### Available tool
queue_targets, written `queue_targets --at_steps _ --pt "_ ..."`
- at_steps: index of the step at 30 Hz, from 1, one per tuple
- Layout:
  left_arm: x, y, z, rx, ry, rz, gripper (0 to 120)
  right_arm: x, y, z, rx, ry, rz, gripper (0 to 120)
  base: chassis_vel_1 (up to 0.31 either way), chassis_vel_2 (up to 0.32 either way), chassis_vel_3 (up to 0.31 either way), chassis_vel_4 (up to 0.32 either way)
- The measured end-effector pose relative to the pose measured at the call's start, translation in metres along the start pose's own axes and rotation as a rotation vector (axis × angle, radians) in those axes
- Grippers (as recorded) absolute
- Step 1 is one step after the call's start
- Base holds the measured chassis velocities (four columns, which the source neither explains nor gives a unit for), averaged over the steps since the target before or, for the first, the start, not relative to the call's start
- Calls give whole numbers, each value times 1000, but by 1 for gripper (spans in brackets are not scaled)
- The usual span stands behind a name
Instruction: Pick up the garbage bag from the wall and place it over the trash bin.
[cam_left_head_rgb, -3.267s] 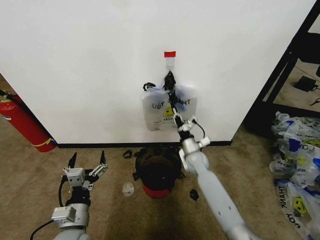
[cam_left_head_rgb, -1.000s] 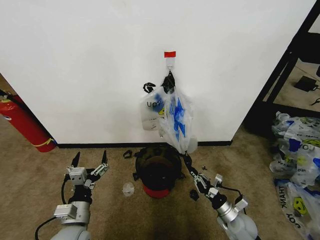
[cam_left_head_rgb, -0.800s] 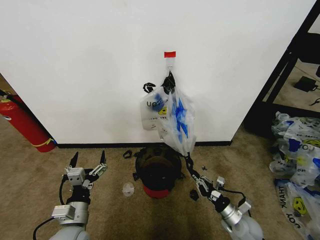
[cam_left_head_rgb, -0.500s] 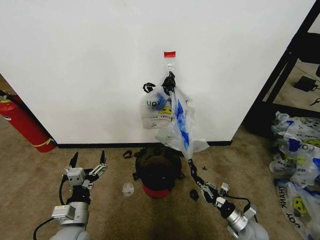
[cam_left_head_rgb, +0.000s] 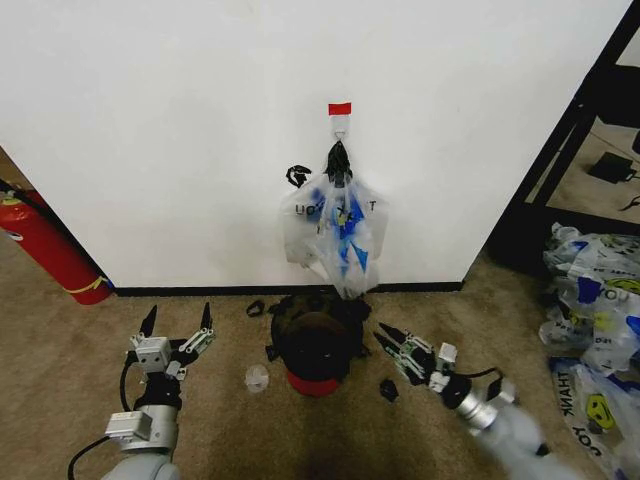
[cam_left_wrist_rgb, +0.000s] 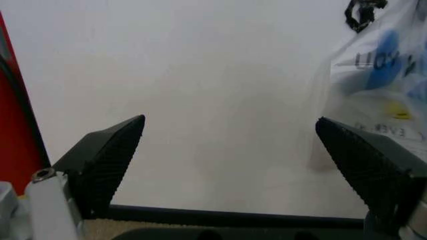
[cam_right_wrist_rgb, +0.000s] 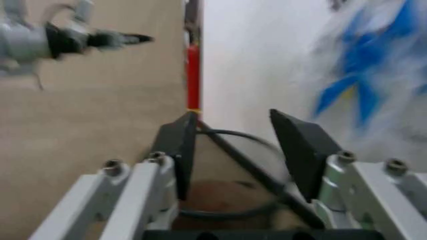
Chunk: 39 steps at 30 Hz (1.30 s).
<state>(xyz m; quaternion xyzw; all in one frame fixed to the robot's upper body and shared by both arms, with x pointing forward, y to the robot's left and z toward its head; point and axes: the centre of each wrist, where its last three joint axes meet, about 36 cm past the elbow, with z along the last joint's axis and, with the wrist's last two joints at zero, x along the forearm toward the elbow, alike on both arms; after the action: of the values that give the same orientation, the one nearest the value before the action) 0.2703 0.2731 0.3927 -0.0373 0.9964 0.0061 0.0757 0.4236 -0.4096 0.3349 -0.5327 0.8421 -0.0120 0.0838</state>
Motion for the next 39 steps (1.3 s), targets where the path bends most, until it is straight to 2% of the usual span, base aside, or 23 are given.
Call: queue_targets --at_steps 1,4,5,6,11,13,16,19,22,25,27,32,39 --pt "0 -1 1 1 2 1 100 -1 -6 -6 25 0 41 48 0 0 0 0" --pt "0 -2 4 -1 8 3 100 -34 -9 -15 65 -61 311 62 0 0 0 0" --pt "0 -2 5 -2 9 3 100 -46 -9 -13 71 -78 358 65 0 0 0 0" --pt "0 -2 5 -2 9 3 100 -46 -9 -13 71 -78 358 65 0 0 0 0" --pt "0 -2 5 -9 10 5 100 -103 -12 24 122 -102 394 86 0 0 0 0" --pt "0 -1 5 -10 10 5 100 -109 -14 28 134 -97 395 90 0 0 0 0" --pt "0 3 7 -21 14 3 100 -137 -39 37 228 -81 394 99 0 0 0 0" --pt "1 7 8 -31 15 -4 100 -155 -61 37 277 -85 407 93 0 0 0 0" --pt "1 10 10 -35 15 -9 100 -164 -68 36 282 -85 415 85 0 0 0 0" --pt "-1 13 12 -35 14 -14 100 -174 -79 41 275 -58 412 69 0 0 0 0" --pt "-1 13 12 -34 14 -15 100 -175 -81 44 270 -49 410 66 0 0 0 0" --pt "-5 10 12 -26 9 -11 100 -187 -87 57 248 -19 394 45 0 0 0 0" --pt "-7 10 16 -25 15 -11 100 -196 -83 59 244 -25 366 43 0 0 0 0"
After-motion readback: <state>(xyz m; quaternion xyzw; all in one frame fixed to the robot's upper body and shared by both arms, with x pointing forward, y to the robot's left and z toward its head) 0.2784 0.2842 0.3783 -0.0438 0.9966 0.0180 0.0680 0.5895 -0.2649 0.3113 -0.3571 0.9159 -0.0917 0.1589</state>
